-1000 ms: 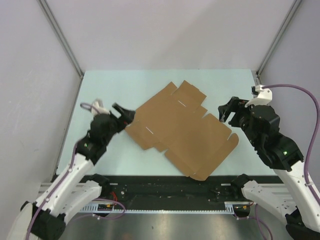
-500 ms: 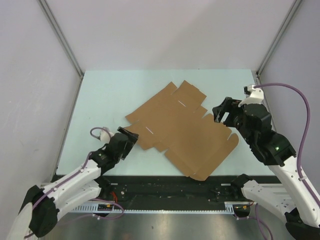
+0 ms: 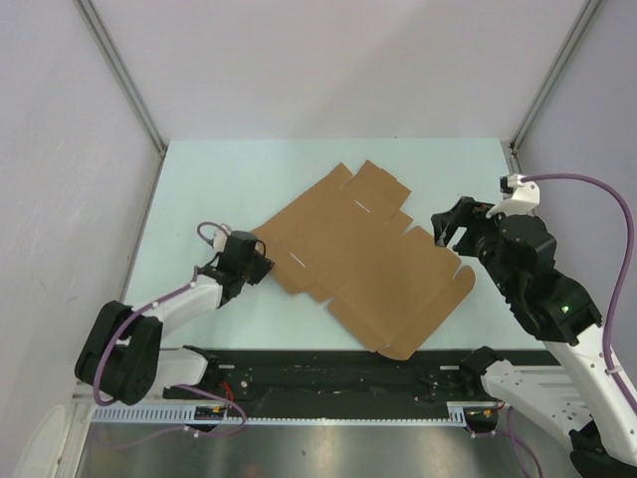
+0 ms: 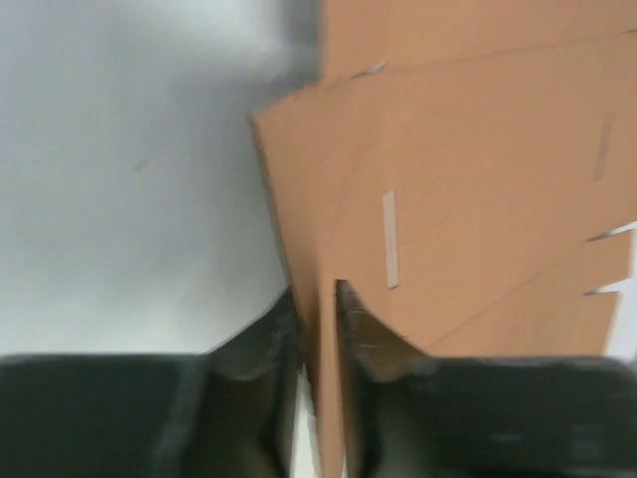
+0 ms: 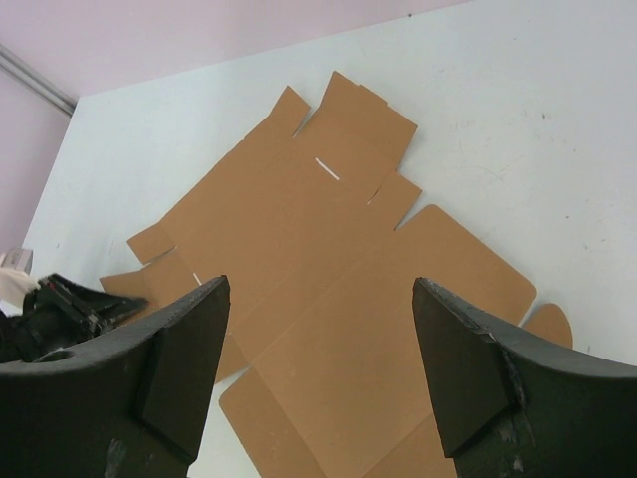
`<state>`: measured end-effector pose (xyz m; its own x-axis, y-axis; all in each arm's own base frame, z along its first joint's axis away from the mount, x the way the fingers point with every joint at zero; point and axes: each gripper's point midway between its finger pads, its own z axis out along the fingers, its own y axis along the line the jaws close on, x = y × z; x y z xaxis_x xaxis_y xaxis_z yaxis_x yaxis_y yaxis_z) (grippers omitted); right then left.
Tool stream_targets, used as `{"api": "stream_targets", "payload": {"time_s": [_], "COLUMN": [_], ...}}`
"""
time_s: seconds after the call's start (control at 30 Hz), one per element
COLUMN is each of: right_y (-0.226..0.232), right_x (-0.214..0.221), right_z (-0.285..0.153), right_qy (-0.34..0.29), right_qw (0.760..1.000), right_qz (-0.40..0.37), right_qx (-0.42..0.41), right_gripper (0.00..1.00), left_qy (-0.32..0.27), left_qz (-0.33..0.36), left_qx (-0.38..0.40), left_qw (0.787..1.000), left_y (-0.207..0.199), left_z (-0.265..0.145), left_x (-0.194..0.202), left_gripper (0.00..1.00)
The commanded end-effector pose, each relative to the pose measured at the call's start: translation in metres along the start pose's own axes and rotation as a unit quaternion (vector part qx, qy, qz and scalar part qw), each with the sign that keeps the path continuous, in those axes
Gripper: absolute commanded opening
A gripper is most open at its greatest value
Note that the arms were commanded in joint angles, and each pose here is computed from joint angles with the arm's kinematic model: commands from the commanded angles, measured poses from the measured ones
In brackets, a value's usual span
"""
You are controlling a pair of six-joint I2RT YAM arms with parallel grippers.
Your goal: Fold the paper box
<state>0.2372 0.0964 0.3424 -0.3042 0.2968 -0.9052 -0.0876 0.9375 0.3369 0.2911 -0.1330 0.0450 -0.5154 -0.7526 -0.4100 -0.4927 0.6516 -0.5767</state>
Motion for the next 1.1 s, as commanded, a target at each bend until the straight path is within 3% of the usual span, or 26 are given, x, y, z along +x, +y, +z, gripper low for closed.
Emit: {"api": "stream_targets", "payload": {"time_s": [0.0, 0.17, 0.33, 0.47, 0.57, 0.67, 0.87, 0.97, 1.0, 1.07], "right_y": [-0.005, -0.003, -0.003, -0.004, -0.005, -0.010, -0.015, -0.007, -0.004, 0.007], "right_x": [-0.002, 0.006, 0.013, 0.024, 0.033, 0.040, 0.072, 0.089, 0.096, 0.102], "right_z": [0.001, 0.008, 0.013, 0.018, 0.022, 0.027, 0.051, 0.063, 0.069, 0.079], "right_qy": [-0.004, 0.008, 0.017, 0.036, 0.053, 0.063, 0.105, 0.124, 0.136, 0.140], "right_qw": [1.000, 1.000, 1.000, 0.999, 0.998, 0.997, 0.993, 0.992, 0.990, 0.990], "right_qz": [-0.013, -0.013, -0.016, -0.025, -0.033, -0.041, -0.047, -0.027, -0.019, -0.008], "right_qx": [0.012, 0.012, 0.010, 0.012, 0.013, 0.027, 0.037, 0.021, 0.019, 0.002], "right_gripper": [0.79, 0.79, 0.79, 0.79, 0.79, 0.80, 0.81, 0.80, 0.80, 0.80], "left_qy": [0.007, 0.099, 0.181, 0.257, 0.268, 0.276, 0.230, 0.190, 0.175, 0.136], "left_qz": [0.089, 0.163, 0.241, 0.295, 0.332, 0.356, 0.364, 0.359, 0.359, 0.354], "left_qx": [0.072, 0.120, 0.193, 0.234, 0.229, 0.201, 0.107, 0.067, 0.060, 0.062], "left_qw": [0.993, 0.974, 0.934, 0.890, 0.875, 0.870, 0.896, 0.911, 0.915, 0.923], "left_y": [-0.051, -0.096, -0.139, -0.143, -0.140, -0.134, -0.121, -0.118, -0.119, -0.130], "left_z": [0.000, 0.010, 0.012, 0.032, 0.040, 0.051, 0.075, 0.078, 0.078, 0.063], "left_x": [-0.040, -0.056, -0.056, -0.036, -0.037, -0.045, -0.088, -0.111, -0.117, -0.134], "left_gripper": [0.14, 0.01, 0.00, 0.00, 0.00, 0.00, 0.01, 0.14, 0.33, 0.54]}}
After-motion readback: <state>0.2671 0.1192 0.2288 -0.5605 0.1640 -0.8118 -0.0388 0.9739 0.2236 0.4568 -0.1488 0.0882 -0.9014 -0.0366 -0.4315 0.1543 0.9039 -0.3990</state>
